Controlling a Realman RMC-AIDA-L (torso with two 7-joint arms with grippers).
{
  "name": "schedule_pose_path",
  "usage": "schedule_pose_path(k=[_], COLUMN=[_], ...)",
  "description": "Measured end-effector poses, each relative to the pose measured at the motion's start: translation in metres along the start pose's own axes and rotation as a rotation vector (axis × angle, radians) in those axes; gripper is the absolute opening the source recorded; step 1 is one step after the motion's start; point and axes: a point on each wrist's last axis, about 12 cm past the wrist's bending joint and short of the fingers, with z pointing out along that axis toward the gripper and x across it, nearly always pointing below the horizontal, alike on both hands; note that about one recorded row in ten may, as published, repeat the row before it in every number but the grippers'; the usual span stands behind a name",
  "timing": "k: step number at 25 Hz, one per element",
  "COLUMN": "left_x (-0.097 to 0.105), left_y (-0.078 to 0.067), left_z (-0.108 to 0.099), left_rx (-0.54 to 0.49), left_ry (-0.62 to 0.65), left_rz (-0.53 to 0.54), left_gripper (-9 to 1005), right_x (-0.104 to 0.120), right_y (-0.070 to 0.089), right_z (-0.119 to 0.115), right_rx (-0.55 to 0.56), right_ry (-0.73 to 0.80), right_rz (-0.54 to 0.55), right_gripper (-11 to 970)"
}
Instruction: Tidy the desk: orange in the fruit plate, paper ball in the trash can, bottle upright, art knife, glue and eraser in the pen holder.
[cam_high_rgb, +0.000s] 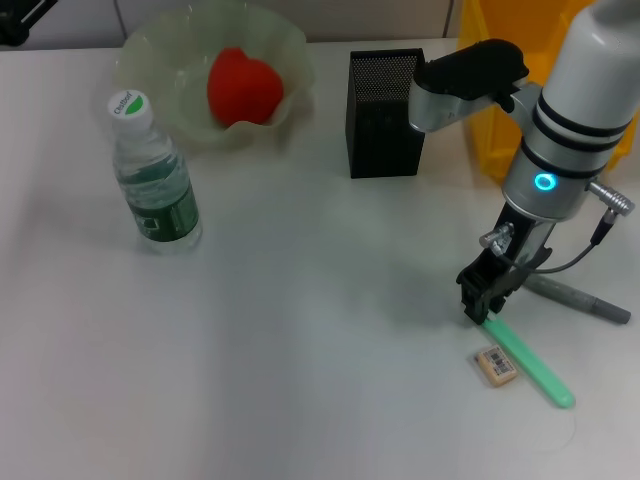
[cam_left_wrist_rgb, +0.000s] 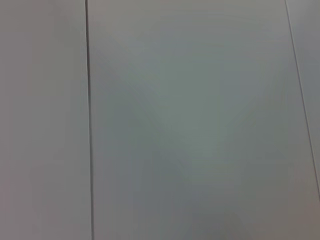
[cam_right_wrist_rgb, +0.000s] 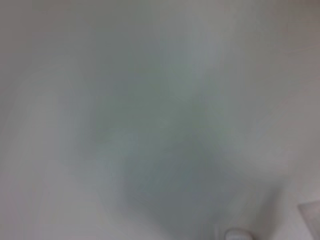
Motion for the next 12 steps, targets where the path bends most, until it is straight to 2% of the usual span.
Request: schedule_pose_path(k=[1, 7, 12], left_x=[0.000, -0.001, -0.003], left_y=[0.000, 0.000, 0.000], left_z=[0.000, -0.001, 0.000], left_rx=[-0.001, 0.001, 0.006], left_ry=[0.000, -0.011, -0.019], left_rz=[-0.001, -0.003, 0.002], left_gripper=[786, 786, 786], right_x=[0.000, 0.001, 0.009], right_y=[0.000, -0.002, -0.013], right_z=[0.000, -0.005, -0.023], right_rx=[-0.001, 0.002, 0.057], right_ry=[0.002, -0.005, -0.032], right_rz=[0.000, 0.000, 0.014], right_gripper=[173, 173, 174])
